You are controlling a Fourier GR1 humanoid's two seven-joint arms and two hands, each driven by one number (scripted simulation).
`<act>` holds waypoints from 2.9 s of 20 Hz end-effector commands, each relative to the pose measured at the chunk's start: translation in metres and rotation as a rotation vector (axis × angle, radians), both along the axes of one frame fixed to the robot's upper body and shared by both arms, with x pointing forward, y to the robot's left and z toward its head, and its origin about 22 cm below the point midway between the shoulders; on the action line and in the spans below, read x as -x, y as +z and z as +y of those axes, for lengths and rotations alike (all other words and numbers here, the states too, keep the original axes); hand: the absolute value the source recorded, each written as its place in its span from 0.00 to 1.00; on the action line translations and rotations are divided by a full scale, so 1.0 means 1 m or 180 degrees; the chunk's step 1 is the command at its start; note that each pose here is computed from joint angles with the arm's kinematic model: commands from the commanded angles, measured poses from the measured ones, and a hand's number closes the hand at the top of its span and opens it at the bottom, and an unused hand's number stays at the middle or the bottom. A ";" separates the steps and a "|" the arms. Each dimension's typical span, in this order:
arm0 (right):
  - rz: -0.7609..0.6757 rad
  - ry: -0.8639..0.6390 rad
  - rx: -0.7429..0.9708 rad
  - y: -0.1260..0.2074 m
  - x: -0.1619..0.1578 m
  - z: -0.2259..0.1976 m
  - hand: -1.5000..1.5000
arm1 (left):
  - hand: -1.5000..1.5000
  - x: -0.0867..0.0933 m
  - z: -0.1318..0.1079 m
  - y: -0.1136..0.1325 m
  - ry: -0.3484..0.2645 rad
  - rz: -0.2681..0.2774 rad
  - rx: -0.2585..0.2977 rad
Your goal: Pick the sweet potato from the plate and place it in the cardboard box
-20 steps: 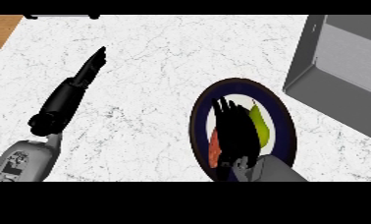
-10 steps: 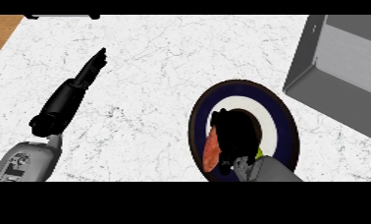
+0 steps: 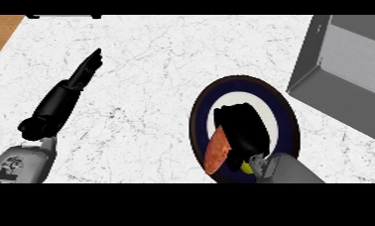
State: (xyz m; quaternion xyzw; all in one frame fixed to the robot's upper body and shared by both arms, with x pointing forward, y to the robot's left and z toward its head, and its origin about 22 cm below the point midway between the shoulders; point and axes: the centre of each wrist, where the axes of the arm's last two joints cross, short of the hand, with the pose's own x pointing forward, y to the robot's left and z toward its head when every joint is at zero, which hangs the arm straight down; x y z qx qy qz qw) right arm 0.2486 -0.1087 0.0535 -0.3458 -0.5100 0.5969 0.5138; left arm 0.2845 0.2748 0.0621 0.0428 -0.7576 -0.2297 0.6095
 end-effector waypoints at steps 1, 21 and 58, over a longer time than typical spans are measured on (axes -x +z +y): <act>-0.0045 0.1042 -0.0289 0.007 0.004 -0.024 1.00 | 0.50 -0.006 -0.004 0.007 0.0006 -0.0078 0.0010; -0.1531 0.0085 -0.1542 0.157 -0.040 -0.162 1.00 | 0.50 -0.007 0.009 0.008 0.0037 0.0017 -0.0032; 0.0109 -0.0064 -0.1100 0.142 -0.122 -0.381 0.00 | 0.50 -0.008 -0.020 0.001 -0.0152 -0.0060 0.0023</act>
